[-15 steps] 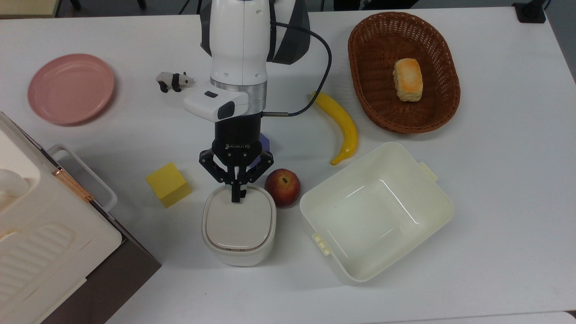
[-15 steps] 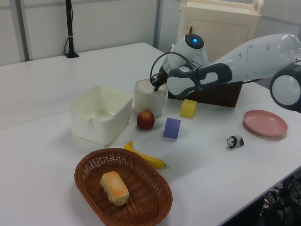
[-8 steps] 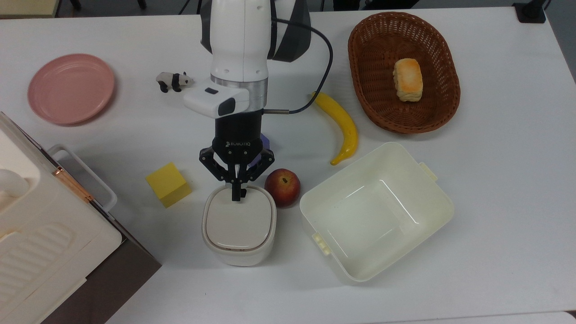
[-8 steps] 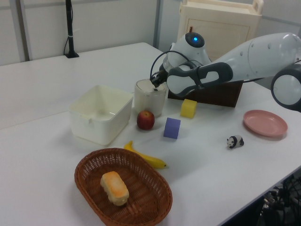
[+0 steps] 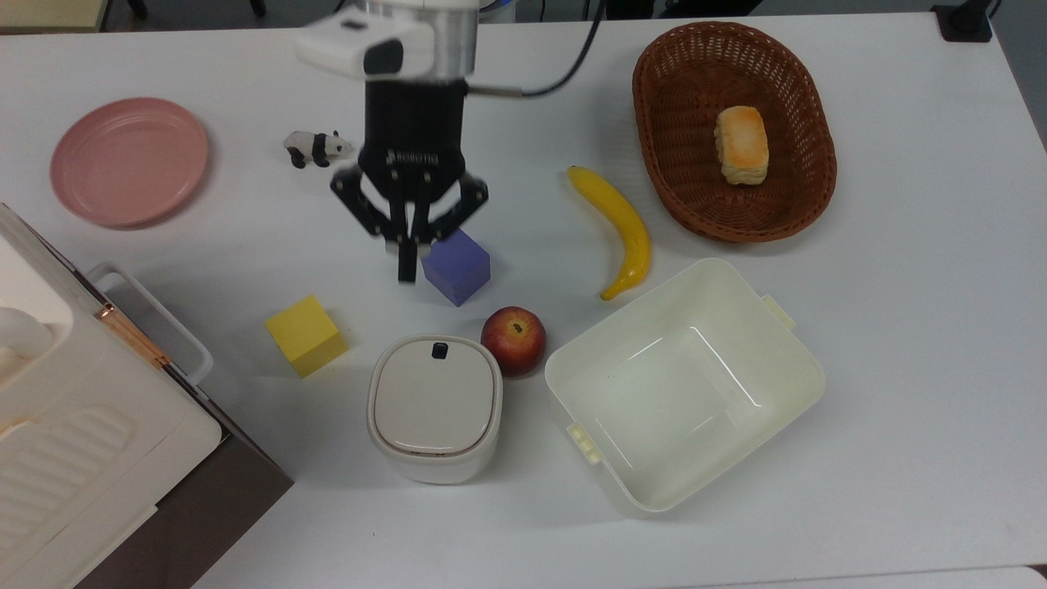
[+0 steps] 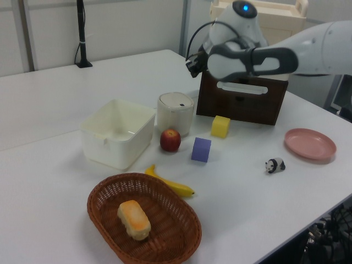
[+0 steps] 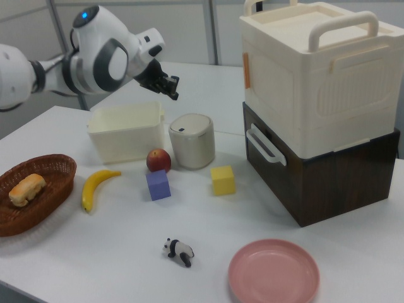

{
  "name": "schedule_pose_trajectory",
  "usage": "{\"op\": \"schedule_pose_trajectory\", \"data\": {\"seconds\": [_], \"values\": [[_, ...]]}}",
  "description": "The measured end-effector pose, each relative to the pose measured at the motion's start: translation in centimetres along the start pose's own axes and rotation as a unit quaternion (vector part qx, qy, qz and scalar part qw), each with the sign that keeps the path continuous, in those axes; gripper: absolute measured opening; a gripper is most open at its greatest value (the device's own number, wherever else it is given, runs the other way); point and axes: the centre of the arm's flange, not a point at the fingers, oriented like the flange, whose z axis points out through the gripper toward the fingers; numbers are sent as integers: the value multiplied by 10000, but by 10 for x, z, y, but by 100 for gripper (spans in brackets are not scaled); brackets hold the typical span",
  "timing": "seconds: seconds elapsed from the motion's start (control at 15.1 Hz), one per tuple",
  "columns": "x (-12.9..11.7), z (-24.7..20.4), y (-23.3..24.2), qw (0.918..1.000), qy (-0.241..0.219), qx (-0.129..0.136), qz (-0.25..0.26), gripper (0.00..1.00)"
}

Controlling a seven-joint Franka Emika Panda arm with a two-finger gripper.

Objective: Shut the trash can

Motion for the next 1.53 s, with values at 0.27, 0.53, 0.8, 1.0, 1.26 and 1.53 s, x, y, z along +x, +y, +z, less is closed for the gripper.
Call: {"op": "schedule_pose_trajectory", "data": {"seconds": [0.27,0.53,0.8,1.0,1.26,1.53], "values": [[-13,-34,2,9949,-973,106,243,1],[-31,-69,5,9816,-1838,314,418,3],[-48,-99,7,9647,-2554,455,459,25],[-56,-104,9,9566,-2848,433,447,59],[-55,-106,14,9566,-2841,420,482,99],[-56,-111,21,9497,-2996,467,790,100]]}}
